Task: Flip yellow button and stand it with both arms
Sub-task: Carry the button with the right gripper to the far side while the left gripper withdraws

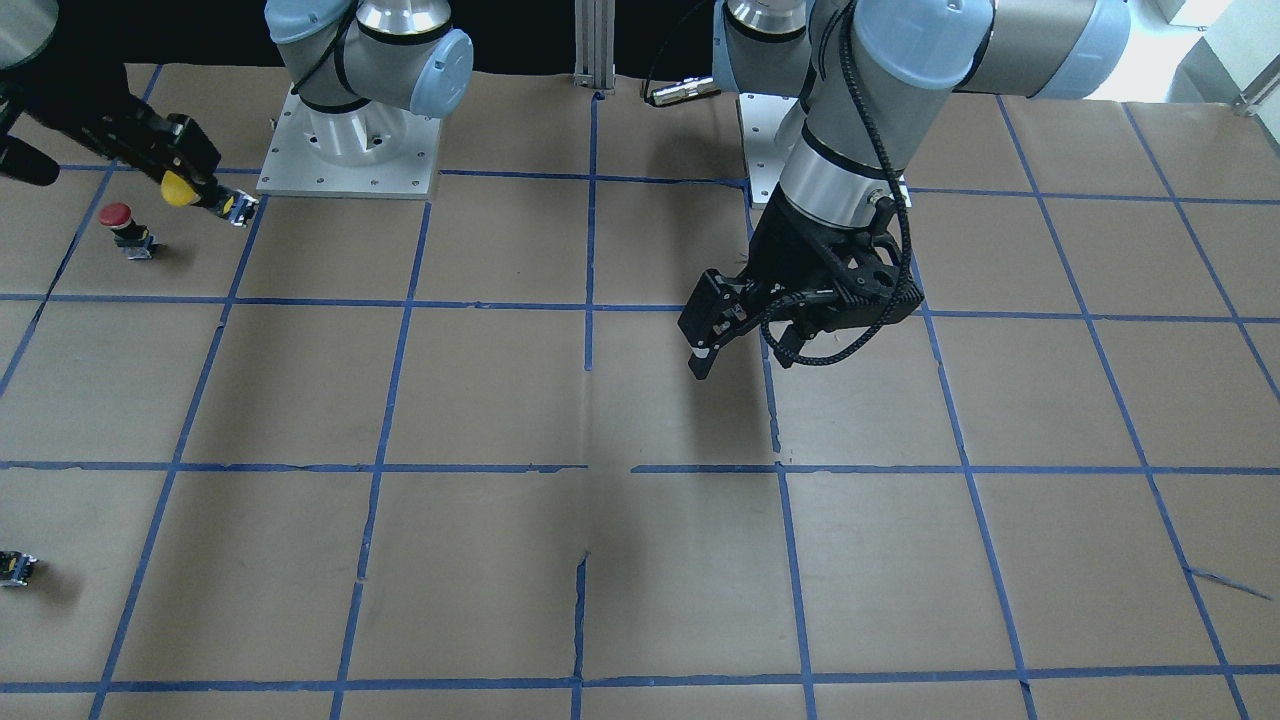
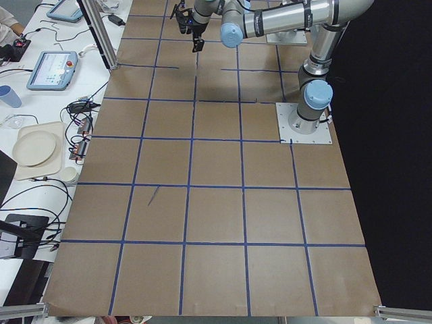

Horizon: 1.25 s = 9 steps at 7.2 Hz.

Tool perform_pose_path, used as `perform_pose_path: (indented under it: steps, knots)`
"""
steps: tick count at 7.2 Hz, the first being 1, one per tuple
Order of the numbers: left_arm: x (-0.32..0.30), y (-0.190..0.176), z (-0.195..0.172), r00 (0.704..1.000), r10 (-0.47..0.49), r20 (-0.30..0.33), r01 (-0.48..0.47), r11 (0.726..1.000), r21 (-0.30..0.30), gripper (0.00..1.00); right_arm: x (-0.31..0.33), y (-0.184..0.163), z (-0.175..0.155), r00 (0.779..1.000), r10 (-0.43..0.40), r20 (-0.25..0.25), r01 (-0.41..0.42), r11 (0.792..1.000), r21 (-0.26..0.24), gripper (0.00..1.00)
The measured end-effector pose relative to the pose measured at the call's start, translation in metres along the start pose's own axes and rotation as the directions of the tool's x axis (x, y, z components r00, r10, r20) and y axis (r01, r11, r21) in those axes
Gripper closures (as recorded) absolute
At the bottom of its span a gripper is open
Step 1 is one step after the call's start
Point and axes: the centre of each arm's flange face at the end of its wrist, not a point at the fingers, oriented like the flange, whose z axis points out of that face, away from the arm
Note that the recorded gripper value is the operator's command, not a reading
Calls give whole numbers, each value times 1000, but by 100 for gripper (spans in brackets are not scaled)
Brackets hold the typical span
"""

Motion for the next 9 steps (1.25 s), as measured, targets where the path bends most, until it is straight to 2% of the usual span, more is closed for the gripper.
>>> perform_pose_path:
  steps: [1, 2, 3, 5, 7, 9]
  knots:
    - [2, -6, -23, 989, 103, 109, -97, 993, -62, 0, 7, -13, 10, 996, -75, -45, 77, 996, 48, 97]
    - [-9, -13, -49, 973, 170, 156, -150, 980, -130, 0, 18, -23, 23, 988, -131, -76, 137, 987, 87, 97]
    - [-34, -23, -70, 969, 182, 169, -152, 973, -177, 0, 40, -31, 36, 983, -160, -95, 171, 978, 121, 97]
    - [-77, -17, -90, 969, 182, 167, -145, 966, -214, 0, 92, -40, 63, 974, -189, -122, 210, 960, 187, 96]
    - [-103, -7, -82, 970, 166, 176, -122, 963, -239, 0, 127, -49, 89, 966, -220, -139, 246, 945, 215, 96]
    - [-104, -12, -83, 971, 165, 174, -122, 964, -234, 0, 161, -81, 120, 947, -275, -167, 309, 924, 224, 96]
